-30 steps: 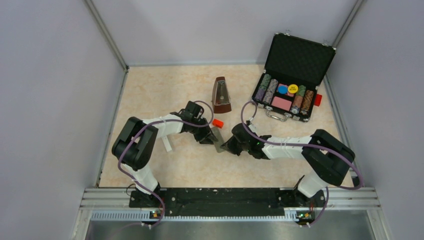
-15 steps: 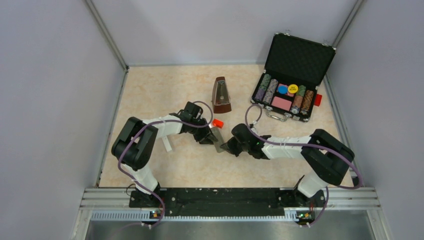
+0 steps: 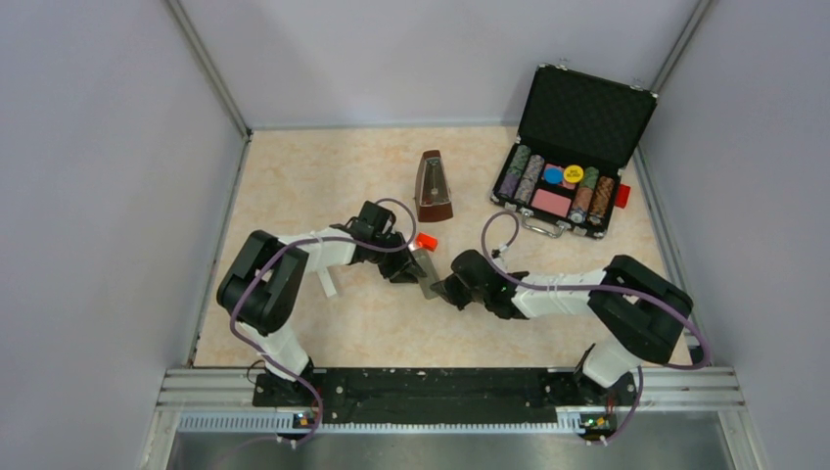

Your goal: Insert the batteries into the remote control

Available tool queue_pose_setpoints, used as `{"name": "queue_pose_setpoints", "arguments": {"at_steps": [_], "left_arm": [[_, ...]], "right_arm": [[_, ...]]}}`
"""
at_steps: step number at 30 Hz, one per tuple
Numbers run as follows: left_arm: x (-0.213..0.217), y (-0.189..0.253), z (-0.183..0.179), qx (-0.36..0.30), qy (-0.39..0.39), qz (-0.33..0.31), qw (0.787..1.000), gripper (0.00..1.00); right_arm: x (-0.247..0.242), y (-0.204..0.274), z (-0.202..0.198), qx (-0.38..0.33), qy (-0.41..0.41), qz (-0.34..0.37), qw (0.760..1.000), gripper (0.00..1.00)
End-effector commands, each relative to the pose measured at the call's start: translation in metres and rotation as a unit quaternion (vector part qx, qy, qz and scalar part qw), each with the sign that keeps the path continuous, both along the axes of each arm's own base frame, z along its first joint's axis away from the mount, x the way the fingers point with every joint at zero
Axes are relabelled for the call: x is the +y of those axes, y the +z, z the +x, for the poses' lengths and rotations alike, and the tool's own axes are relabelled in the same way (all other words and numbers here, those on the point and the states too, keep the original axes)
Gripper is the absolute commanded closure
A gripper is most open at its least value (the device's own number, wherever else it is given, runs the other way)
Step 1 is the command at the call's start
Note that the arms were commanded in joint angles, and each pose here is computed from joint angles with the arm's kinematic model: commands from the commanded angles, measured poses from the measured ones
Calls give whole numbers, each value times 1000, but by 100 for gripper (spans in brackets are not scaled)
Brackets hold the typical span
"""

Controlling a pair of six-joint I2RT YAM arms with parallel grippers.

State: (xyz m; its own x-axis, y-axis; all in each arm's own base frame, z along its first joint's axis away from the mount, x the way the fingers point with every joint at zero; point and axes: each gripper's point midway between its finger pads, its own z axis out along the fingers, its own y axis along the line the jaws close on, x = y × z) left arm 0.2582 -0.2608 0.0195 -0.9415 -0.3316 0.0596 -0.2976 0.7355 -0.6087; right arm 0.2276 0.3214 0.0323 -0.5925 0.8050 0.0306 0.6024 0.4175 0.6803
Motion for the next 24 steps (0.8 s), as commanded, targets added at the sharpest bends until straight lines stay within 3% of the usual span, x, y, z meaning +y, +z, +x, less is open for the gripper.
{"name": "queue_pose_setpoints", "arguments": {"at_steps": [1,5,8,13,18,24], "left_arm": [[41,-75,-42,43,-20,135,990,100],[50,-71,-32,6,-24,161,987,100],[44,-64,-24,-31,-22,138,990,100],[32,-50,-12,-88,-30,97,991,84],[26,-39,-5,-128,-37,80,988,72],[18,-39,-10,-141,-62,79,985,72]], "right_arm": [[-16,-46,10,-42,-12,-72,996,100],[-16,-38,13,-85,-10,-61,995,100],[-18,-42,12,-97,-13,-56,994,100],[-22,-50,9,-95,-13,-74,993,100],[-29,-55,8,-90,1,-137,986,100],[-33,-54,16,-90,19,-206,974,100]]}}
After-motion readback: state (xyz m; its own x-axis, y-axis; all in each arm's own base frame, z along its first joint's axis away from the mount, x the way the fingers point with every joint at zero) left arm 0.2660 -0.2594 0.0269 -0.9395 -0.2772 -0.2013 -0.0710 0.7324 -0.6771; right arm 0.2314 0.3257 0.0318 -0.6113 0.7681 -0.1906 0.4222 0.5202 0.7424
